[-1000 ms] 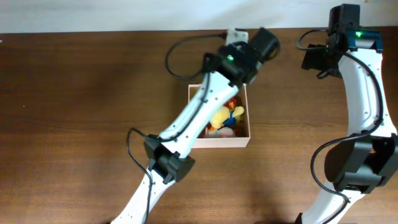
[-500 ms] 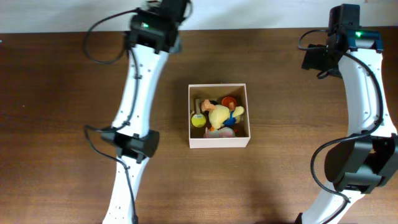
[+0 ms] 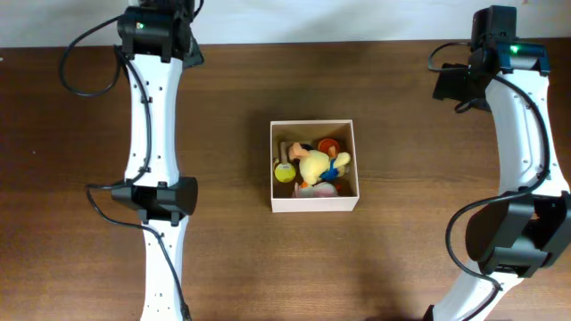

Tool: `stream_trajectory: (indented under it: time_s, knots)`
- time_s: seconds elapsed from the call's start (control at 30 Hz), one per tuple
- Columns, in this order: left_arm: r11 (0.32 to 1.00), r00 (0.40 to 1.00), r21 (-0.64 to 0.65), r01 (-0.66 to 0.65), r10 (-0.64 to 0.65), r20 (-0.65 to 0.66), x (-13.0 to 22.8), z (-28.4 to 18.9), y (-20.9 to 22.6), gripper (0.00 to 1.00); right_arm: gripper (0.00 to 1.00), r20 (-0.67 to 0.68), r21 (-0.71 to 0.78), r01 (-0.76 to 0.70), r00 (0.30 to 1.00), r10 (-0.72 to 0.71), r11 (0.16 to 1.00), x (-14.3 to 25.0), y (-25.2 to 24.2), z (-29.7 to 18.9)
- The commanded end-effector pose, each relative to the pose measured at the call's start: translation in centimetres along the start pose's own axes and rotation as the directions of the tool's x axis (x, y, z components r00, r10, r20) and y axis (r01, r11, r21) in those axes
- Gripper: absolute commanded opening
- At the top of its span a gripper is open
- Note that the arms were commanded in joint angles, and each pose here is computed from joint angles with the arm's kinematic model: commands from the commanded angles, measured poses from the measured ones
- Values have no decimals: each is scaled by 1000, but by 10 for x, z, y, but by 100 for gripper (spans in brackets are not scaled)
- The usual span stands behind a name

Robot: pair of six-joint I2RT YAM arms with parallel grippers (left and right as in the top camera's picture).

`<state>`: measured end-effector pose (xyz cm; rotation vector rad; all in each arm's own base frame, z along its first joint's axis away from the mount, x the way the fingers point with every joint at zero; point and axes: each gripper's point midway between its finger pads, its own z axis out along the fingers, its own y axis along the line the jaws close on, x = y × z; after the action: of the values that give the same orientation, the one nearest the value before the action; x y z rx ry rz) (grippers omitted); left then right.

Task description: Pack container

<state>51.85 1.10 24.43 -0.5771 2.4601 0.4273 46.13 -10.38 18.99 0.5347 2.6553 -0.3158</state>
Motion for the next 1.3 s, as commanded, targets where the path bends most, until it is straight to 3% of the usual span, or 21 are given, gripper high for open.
stream_trajectory:
  time_s: [0.0, 0.27, 0.6, 0.8, 1.03, 1.27]
  knots:
    - [1000, 1000, 25, -7, 6, 13, -2, -10, -1, 99, 99, -7, 10, -20, 1000, 20, 1000, 1, -4, 3]
    - [998, 1000, 68, -7, 7, -9, 2, -11, -9, 99, 99, -7, 10, -19, 1000, 19, 1000, 1, -4, 3]
    - [1000, 997, -17, 20, -19, 77, -16, -30, 19, 99, 99, -7, 10, -19, 1000, 19, 1000, 1, -4, 3]
    - [993, 971, 22, 115, -117, 208, -42, -99, 63, 99, 99, -7, 10, -20, 1000, 20, 1000, 1, -4, 3]
    - [968, 885, 78, 237, -248, 395, -54, -203, 134, 99, 99, -7, 10, -19, 1000, 19, 1000, 1, -4, 3]
    - [954, 842, 133, 270, -301, 448, -48, -245, 162, 99, 99, -7, 10, -20, 1000, 20, 1000, 1, -4, 3]
